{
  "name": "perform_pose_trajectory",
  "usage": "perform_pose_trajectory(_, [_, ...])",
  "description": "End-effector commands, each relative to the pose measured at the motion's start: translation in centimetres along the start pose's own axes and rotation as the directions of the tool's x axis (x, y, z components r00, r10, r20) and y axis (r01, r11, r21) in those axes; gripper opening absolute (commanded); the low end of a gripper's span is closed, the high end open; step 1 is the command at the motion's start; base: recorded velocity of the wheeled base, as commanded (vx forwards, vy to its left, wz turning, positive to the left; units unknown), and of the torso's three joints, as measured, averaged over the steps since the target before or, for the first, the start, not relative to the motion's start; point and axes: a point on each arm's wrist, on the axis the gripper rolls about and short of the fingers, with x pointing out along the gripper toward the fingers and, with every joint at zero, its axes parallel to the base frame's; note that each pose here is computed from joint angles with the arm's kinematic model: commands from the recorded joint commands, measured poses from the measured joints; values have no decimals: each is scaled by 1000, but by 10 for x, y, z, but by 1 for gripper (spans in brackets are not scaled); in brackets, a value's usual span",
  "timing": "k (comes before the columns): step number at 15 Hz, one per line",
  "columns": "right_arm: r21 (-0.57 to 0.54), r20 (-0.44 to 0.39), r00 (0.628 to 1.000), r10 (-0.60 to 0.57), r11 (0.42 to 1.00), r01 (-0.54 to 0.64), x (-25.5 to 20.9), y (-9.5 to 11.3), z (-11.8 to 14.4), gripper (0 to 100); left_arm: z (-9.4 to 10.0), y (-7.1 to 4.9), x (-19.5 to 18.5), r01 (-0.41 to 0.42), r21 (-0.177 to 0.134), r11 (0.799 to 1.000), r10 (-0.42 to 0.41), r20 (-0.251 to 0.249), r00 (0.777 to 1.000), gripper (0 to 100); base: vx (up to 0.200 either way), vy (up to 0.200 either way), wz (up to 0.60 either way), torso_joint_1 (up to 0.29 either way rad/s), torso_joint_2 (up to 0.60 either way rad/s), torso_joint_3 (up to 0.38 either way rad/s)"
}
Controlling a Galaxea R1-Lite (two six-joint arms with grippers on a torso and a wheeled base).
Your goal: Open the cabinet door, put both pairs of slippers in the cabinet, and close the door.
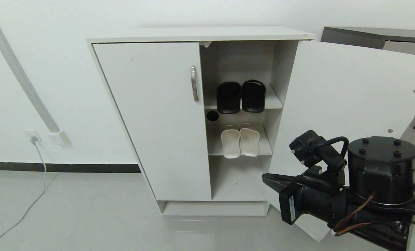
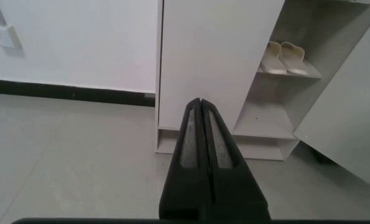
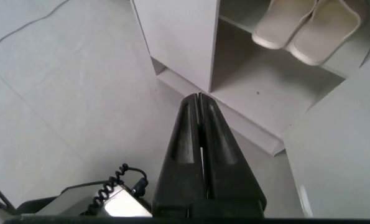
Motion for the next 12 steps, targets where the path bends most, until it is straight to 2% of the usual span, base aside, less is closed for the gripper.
perform_pose_trajectory(1, [-1, -7, 1000, -4, 1000, 4, 2, 0, -1, 0, 0, 0, 0, 0, 0, 1000, 0, 2, 1000, 0, 0, 0, 0, 2, -212, -222])
perform_pose_trajectory(4, [-2, -10, 1000, -4, 1000, 4, 3, 0, -2, 0, 0, 0, 0, 0, 0, 1000, 0, 0, 1000, 0, 0, 0, 0, 22, -219, -346])
perform_pose_trajectory(7, [-2, -14, 1000, -5, 1000, 5, 3, 0, -3, 0, 0, 0, 0, 0, 0, 1000, 0, 0, 1000, 0, 0, 0, 0, 40, -551, -364])
perform_pose_trajectory(12, [-3, -17, 1000, -7, 1000, 6, 3, -1, -4, 0, 0, 0, 0, -2, -2, 1000, 2, 0, 1000, 0, 0, 0, 0, 117, -462, -339])
